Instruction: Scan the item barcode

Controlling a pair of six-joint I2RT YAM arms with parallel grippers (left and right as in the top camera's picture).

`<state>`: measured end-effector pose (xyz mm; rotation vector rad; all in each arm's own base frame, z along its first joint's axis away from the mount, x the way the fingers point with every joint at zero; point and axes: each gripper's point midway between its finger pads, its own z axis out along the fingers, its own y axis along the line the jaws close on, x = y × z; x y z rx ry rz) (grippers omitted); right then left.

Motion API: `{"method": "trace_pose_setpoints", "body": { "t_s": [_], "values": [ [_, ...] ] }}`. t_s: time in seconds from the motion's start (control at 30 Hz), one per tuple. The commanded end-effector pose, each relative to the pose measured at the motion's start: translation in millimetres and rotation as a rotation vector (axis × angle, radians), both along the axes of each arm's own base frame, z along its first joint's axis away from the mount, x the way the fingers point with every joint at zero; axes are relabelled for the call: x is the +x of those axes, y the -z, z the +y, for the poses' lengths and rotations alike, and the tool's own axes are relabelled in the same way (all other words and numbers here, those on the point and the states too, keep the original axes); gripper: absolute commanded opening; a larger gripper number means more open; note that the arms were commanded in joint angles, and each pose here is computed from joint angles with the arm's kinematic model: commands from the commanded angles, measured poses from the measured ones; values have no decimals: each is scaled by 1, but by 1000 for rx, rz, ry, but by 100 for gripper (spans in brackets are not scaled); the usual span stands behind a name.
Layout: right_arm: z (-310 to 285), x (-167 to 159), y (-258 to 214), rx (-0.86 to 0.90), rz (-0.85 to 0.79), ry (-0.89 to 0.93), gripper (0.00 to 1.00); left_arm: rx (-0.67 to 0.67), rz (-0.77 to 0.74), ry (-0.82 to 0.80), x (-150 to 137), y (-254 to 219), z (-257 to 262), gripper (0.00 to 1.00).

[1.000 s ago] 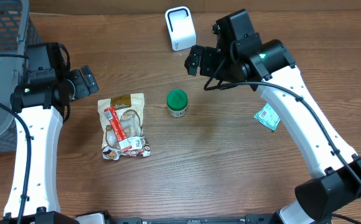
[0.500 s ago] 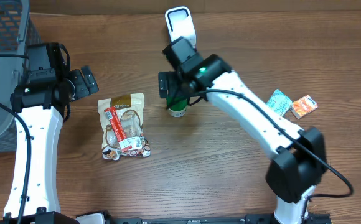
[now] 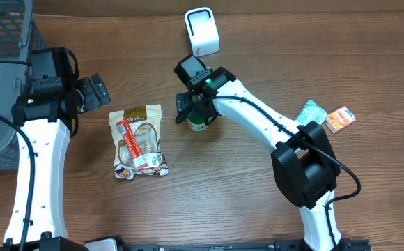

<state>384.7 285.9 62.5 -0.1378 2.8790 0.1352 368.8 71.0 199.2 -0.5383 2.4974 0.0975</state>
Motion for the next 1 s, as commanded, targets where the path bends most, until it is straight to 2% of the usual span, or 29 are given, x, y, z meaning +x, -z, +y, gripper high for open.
{"method": "trace_pose_setpoints", "body": {
  "t_s": [0.0, 0.13, 0.27, 0.4, 0.6, 0.97],
  "values": [
    [-1, -6, 6, -12, 24, -12, 88, 16, -19, 8, 2, -8, 2, 100],
    [-7, -13, 8, -38, 56, -11, 77, 16, -19, 8, 2, -8, 2, 100],
    [-13, -20, 10, -61, 84, 4, 72, 16, -19, 8, 2, -8, 2, 100],
    [-24, -28, 11, -107, 114, 23, 72, 16, -19, 8, 2, -8, 2, 100],
    [-55, -45, 11, -234, 165, 146, 72, 16, -19, 8, 2, -8, 2, 100],
    [-40, -65, 11, -261, 179, 86, 73, 16, -19, 8, 2, -8, 2, 100]
  ]
}}
